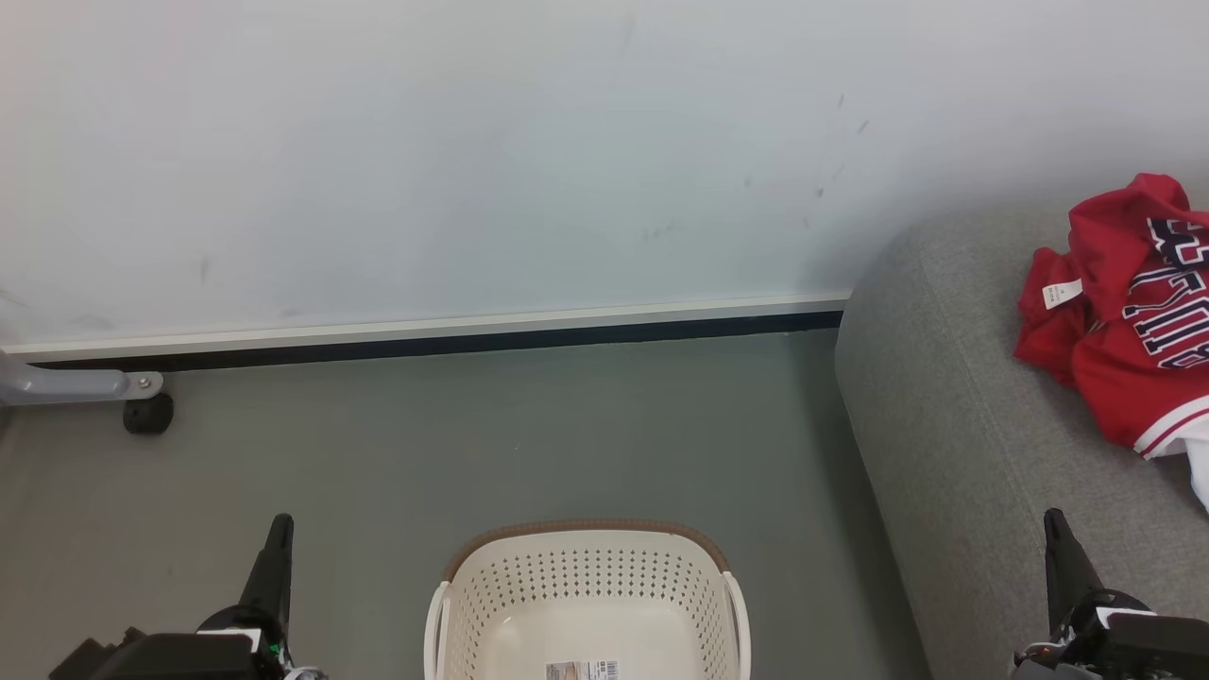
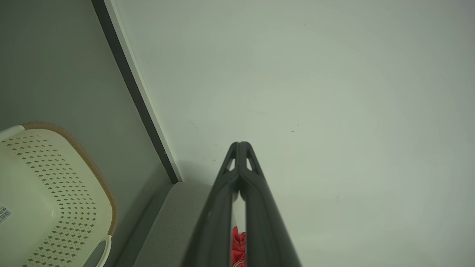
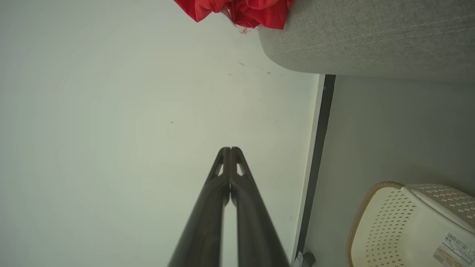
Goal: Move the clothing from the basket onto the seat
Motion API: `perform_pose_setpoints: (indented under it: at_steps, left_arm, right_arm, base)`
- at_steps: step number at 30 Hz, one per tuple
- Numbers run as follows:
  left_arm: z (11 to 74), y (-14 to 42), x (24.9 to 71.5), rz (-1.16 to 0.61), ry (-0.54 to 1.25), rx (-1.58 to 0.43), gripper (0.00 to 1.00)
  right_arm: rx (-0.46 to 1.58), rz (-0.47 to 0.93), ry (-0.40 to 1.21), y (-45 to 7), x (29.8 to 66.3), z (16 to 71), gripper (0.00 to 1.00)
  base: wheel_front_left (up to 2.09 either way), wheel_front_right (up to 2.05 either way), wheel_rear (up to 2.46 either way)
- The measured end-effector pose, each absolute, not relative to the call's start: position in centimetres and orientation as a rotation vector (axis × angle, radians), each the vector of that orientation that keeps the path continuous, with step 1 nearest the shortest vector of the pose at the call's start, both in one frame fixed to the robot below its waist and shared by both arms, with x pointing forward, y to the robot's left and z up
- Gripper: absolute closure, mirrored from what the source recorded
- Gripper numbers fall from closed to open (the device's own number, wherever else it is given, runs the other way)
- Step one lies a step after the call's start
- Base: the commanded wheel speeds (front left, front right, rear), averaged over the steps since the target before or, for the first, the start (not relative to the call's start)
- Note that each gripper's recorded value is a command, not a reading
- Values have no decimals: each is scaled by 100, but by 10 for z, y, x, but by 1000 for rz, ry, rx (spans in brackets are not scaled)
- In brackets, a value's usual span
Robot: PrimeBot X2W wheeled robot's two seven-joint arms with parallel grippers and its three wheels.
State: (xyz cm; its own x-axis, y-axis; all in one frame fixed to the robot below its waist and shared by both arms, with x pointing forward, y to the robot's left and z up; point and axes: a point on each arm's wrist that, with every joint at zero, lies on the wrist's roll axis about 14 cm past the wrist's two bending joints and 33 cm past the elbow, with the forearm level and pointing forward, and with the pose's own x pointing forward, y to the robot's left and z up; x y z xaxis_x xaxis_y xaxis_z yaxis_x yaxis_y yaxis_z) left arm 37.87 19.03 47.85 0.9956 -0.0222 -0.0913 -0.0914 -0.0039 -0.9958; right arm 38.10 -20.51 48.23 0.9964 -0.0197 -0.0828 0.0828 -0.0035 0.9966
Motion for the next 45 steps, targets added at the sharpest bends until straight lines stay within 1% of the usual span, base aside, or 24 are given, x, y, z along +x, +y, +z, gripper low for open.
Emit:
perform_pose_setpoints:
  at_steps: [45]
  left_arm:
    - [478,190,379,55,89,-1574,100]
  right_arm:
    - [1573,-80,49,-205,381,483,100]
  base:
    - [0,0,0]
